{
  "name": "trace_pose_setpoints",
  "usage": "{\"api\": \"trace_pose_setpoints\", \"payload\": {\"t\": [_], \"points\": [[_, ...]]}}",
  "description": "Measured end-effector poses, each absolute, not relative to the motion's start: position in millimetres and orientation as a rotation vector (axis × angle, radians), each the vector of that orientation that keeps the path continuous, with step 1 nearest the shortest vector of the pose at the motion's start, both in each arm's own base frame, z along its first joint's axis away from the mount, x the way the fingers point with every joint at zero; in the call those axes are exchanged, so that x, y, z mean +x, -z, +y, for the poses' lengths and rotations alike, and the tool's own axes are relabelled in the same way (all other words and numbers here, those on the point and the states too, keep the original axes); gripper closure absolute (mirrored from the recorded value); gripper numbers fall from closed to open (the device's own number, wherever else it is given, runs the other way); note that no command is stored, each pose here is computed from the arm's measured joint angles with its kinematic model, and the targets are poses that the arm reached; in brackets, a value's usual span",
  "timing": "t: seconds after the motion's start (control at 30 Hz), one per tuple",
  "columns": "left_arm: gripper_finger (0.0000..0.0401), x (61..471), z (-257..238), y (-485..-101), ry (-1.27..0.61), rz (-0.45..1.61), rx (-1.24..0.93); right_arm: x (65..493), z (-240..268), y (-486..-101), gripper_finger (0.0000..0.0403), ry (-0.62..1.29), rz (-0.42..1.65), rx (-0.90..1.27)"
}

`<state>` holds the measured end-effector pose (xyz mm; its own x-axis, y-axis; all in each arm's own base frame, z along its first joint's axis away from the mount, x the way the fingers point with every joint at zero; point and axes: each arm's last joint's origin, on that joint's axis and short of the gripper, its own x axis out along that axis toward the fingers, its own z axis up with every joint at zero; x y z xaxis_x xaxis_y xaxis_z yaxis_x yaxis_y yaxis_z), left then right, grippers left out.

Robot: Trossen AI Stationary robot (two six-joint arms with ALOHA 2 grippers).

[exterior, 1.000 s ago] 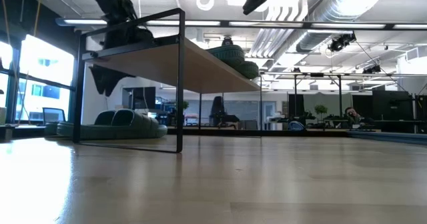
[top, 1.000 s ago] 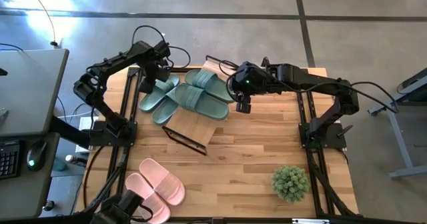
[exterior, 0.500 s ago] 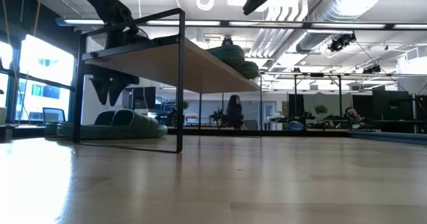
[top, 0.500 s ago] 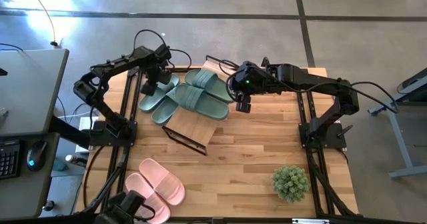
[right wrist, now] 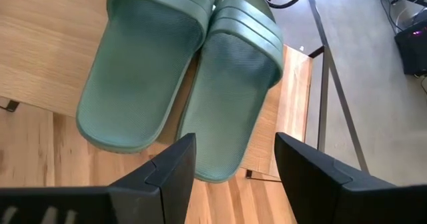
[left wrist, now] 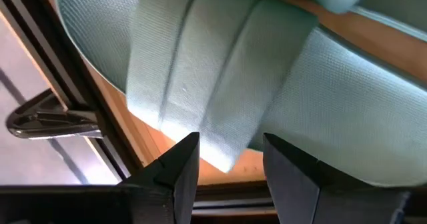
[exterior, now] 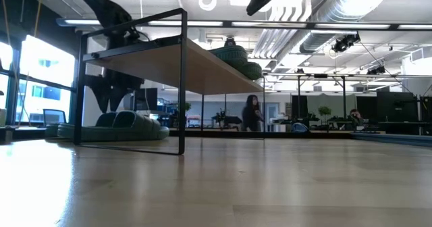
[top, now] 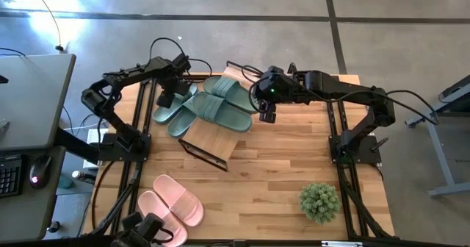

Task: Pick and place slides into the shelf
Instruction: Put the green slide under the shelf

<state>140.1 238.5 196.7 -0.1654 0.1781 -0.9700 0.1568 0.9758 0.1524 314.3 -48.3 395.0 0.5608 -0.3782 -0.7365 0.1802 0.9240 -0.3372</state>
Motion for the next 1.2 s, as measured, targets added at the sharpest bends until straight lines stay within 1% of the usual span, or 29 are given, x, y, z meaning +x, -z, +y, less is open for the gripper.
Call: {"api": "trace_pose_setpoints", "payload": {"t": [0.57, 0.67, 0.73, 0.8, 0.9, 0.97, 1.0, 1.03, 1.13, 1.2], "points": [[0.0251, 140.4, 238.3, -182.5, -0.132, 1.771, 0.281, 314.3, -48.2, -395.0, 0.0208, 0.334, 0.919, -0.235], [0.0255, 141.0, 240.6, -182.7, -0.186, 1.772, 0.284, 314.3, -48.2, -395.0, 0.0208, 0.334, 0.919, -0.235], [0.0268, 141.5, 242.4, -183.1, -0.235, 1.765, 0.275, 314.3, -48.3, -395.1, 0.0208, 0.334, 0.919, -0.235], [0.0290, 141.6, 242.9, -183.1, -0.263, 1.758, 0.260, 314.3, -48.3, -395.1, 0.0208, 0.334, 0.919, -0.235], [0.0337, 142.4, 243.5, -183.1, -0.273, 1.747, 0.258, 314.3, -48.2, -395.1, 0.0208, 0.334, 0.919, -0.235], [0.0375, 142.6, 243.6, -183.1, -0.277, 1.736, 0.250, 314.3, -48.2, -395.1, 0.0208, 0.333, 0.919, -0.235], [0.0387, 142.6, 243.7, -183.2, -0.284, 1.733, 0.245, 314.3, -48.3, -395.1, 0.0208, 0.333, 0.919, -0.235], [0.0391, 142.6, 243.7, -183.3, -0.290, 1.731, 0.239, 314.3, -48.3, -395.1, 0.0208, 0.333, 0.919, -0.235], [0.0383, 142.5, 243.4, -183.3, -0.302, 1.729, 0.223, 314.3, -48.2, -395.1, 0.0208, 0.333, 0.919, -0.235], [0.0390, 142.2, 242.8, -183.6, -0.311, 1.726, 0.210, 314.3, -48.3, -395.1, 0.0208, 0.333, 0.919, -0.235]]}}
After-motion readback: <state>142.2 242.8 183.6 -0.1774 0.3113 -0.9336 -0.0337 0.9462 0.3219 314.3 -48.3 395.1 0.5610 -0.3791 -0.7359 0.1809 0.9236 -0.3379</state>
